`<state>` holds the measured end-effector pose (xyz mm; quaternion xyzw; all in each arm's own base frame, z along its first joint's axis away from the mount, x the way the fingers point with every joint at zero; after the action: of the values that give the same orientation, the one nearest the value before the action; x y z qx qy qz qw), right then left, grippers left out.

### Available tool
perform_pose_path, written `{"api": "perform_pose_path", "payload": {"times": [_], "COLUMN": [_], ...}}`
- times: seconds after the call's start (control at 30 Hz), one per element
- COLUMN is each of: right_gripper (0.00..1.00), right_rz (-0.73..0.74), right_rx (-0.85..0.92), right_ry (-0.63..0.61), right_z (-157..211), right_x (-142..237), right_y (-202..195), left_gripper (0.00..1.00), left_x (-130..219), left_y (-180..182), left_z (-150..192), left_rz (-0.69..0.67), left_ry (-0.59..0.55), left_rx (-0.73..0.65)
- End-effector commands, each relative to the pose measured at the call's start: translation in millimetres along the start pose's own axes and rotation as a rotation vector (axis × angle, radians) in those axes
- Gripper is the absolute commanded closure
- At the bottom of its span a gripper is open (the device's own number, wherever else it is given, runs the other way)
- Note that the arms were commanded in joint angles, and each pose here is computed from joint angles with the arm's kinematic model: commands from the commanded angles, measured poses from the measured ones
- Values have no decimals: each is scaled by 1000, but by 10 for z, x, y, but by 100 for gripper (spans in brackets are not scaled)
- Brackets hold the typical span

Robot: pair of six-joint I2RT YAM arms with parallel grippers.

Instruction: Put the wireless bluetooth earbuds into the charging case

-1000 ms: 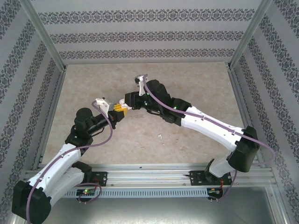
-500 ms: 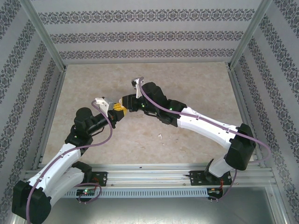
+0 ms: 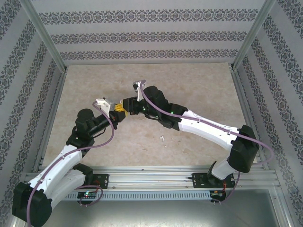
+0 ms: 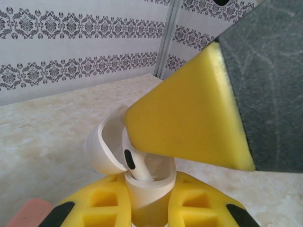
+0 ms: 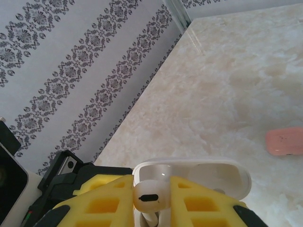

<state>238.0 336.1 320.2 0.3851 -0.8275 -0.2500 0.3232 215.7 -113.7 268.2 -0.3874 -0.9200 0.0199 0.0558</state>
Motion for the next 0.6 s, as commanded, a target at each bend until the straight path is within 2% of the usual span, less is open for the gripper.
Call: {"api": "perform_pose_path", "payload": {"times": [0.0,0.57], "right_gripper": [80,73], "right_rz": [-8,45], "right_rx": [-27,-17], "right_ry": [37,108], "right_z": [132,324], "right_x": [-42,0], "right_y": [-27,-187], "left_gripper": [100,100], "left_x": [14,36], "left_y": [-32,-21], "left_z": [-298,-342], "left_rz": [-2,-26], "left_ry": [-122,-144], "left_rx": [-38,-34]}}
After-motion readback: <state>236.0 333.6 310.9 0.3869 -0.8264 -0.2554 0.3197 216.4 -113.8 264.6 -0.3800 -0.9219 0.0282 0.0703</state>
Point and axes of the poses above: each hand's point on the last joint's axis, 136 mm out from that joint toward the fingers, its own x axis back along the fingers, its own y axis along the line the jaws close on, z = x × y, the point moved 9 cm from there along x, back along the fingers, and after that the axes turned 6 degrees about -x, right-handed, at the moved point
